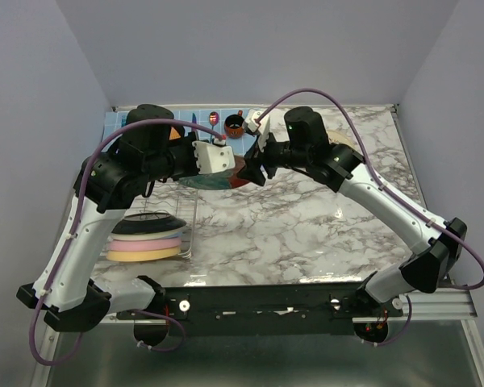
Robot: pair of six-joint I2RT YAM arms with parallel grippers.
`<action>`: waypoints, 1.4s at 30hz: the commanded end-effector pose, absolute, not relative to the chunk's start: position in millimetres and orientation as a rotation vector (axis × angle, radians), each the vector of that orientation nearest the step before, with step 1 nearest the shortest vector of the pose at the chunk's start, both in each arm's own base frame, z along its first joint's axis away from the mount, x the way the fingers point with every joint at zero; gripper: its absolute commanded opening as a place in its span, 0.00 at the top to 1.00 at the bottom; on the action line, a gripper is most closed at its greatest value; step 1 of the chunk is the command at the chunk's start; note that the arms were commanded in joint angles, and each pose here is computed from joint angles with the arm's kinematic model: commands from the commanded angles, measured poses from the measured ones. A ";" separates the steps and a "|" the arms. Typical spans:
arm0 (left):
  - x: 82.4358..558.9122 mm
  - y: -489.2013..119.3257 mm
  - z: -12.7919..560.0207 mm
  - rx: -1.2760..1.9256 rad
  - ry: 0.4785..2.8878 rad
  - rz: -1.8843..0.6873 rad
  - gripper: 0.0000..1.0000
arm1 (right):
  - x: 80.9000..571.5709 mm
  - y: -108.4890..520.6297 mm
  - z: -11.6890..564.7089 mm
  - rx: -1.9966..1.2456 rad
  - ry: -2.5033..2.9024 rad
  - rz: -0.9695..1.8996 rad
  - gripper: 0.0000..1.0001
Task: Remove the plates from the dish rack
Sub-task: Place the plate at the center of the board.
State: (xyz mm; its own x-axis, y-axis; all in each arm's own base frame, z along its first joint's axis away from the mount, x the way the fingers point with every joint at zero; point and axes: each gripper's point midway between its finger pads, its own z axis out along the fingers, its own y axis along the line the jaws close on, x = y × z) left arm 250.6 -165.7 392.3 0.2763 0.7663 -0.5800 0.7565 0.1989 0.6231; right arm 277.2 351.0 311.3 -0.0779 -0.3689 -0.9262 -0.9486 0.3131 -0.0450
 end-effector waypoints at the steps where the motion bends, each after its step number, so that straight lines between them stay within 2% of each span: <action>1: 250.9 -178.1 442.4 1.431 1.279 0.010 1.00 | 275.8 358.4 321.8 -1.218 1.617 0.782 0.46; 3: 251.0 -177.9 441.0 1.432 1.282 0.011 1.00 | 276.5 358.9 322.5 -1.218 1.617 0.778 0.54; 4: 252.1 -178.6 439.9 1.434 1.285 0.010 1.00 | 276.3 358.8 323.2 -1.217 1.618 0.779 0.63; 6: 252.2 -179.2 439.5 1.436 1.285 0.009 1.00 | 275.1 359.7 321.6 -1.219 1.623 0.783 0.76; 7: 253.2 -178.9 439.0 1.435 1.286 0.014 1.00 | 274.8 359.0 322.1 -1.218 1.622 0.781 0.94; 8: 254.3 -178.3 437.6 1.435 1.292 0.020 1.00 | 274.5 358.8 321.9 -1.215 1.623 0.778 0.99; 21: 270.7 -168.2 418.8 1.471 1.317 0.149 1.00 | 272.1 347.3 316.5 -1.207 1.649 0.733 1.00; 24: 273.4 -164.7 421.9 1.459 1.314 0.182 0.90 | 273.4 344.0 313.2 -1.205 1.663 0.710 1.00; 25: 274.7 -163.1 424.6 1.445 1.313 0.193 0.79 | 274.2 342.3 311.5 -1.206 1.671 0.701 1.00; 28: 275.5 -161.2 434.2 1.417 1.293 0.213 0.67 | 276.5 339.7 308.3 -1.199 1.682 0.679 1.00; 36: 278.3 -153.1 453.0 1.346 1.274 0.264 0.47 | 282.2 330.2 297.0 -1.177 1.715 0.614 1.00; 37: 278.8 -152.0 454.7 1.342 1.271 0.273 0.31 | 283.0 329.1 295.8 -1.174 1.719 0.607 1.00; 40: 280.7 -146.0 454.7 1.323 1.278 0.310 0.10 | 290.9 317.9 291.4 -1.131 1.762 0.602 0.99; 42: 280.8 -145.6 444.6 1.338 1.291 0.310 0.07 | 301.3 302.3 285.9 -1.086 1.812 0.620 1.00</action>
